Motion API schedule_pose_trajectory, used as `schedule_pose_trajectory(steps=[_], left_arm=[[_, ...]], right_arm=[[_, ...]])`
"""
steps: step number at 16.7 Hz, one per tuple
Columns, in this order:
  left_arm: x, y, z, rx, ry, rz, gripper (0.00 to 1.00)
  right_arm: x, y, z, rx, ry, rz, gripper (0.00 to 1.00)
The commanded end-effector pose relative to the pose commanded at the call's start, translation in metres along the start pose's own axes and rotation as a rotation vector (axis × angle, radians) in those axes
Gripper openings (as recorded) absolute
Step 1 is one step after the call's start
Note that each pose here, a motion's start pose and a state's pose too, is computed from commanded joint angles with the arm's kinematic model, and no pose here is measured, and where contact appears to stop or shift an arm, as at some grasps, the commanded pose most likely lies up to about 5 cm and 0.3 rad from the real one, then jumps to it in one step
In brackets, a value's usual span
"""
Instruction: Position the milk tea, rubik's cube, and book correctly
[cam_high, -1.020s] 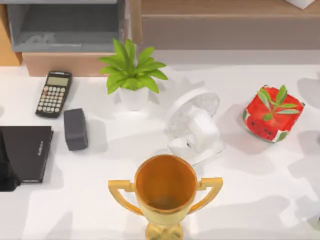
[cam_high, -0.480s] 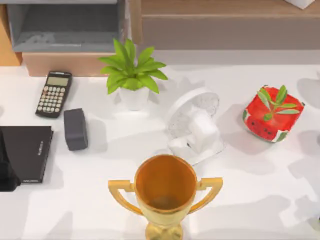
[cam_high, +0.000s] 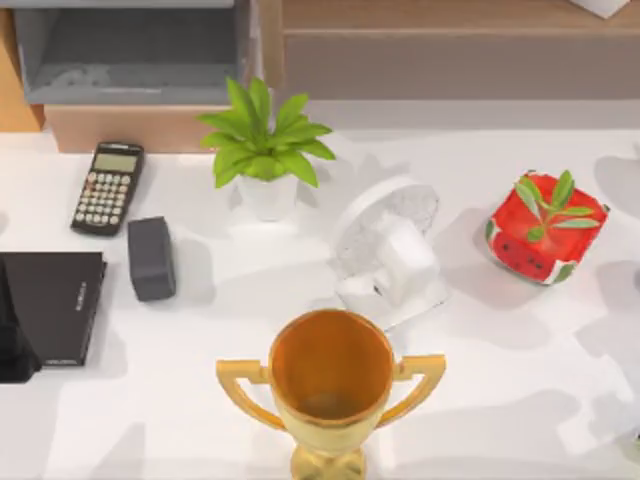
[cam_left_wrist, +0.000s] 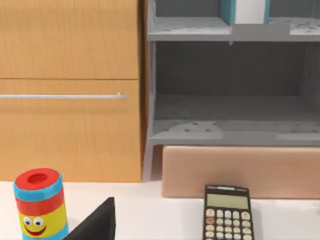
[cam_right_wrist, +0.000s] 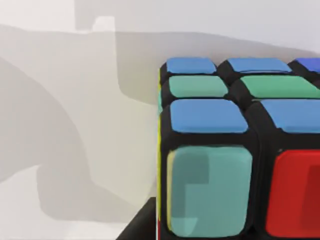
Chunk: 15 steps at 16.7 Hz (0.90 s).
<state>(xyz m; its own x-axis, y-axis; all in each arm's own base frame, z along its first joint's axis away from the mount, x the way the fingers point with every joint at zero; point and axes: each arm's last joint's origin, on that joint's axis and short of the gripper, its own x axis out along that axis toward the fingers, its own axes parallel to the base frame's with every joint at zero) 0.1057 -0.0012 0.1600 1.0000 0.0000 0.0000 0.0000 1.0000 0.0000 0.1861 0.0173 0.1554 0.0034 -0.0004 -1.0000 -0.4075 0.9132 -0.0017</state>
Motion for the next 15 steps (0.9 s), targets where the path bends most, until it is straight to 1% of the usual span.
schedule_pose_trajectory(steps=[6, 11, 13, 15], left_arm=[[0.000, 0.000, 0.000, 0.000, 0.000, 0.000, 1.00], [0.000, 0.000, 0.000, 0.000, 0.000, 0.000, 1.00], [0.000, 0.000, 0.000, 0.000, 0.000, 0.000, 1.00], [0.000, 0.000, 0.000, 0.000, 0.000, 0.000, 1.00]], right_arm=[[-0.028, 0.000, 0.000, 0.001, 0.004, 0.002, 0.00], [-0.028, 0.000, 0.000, 0.003, 0.004, 0.001, 0.00], [-0.033, -0.002, 0.009, 0.006, -0.040, -0.032, 0.00], [-0.045, -0.007, 0.027, 0.016, -0.135, -0.097, 0.00]])
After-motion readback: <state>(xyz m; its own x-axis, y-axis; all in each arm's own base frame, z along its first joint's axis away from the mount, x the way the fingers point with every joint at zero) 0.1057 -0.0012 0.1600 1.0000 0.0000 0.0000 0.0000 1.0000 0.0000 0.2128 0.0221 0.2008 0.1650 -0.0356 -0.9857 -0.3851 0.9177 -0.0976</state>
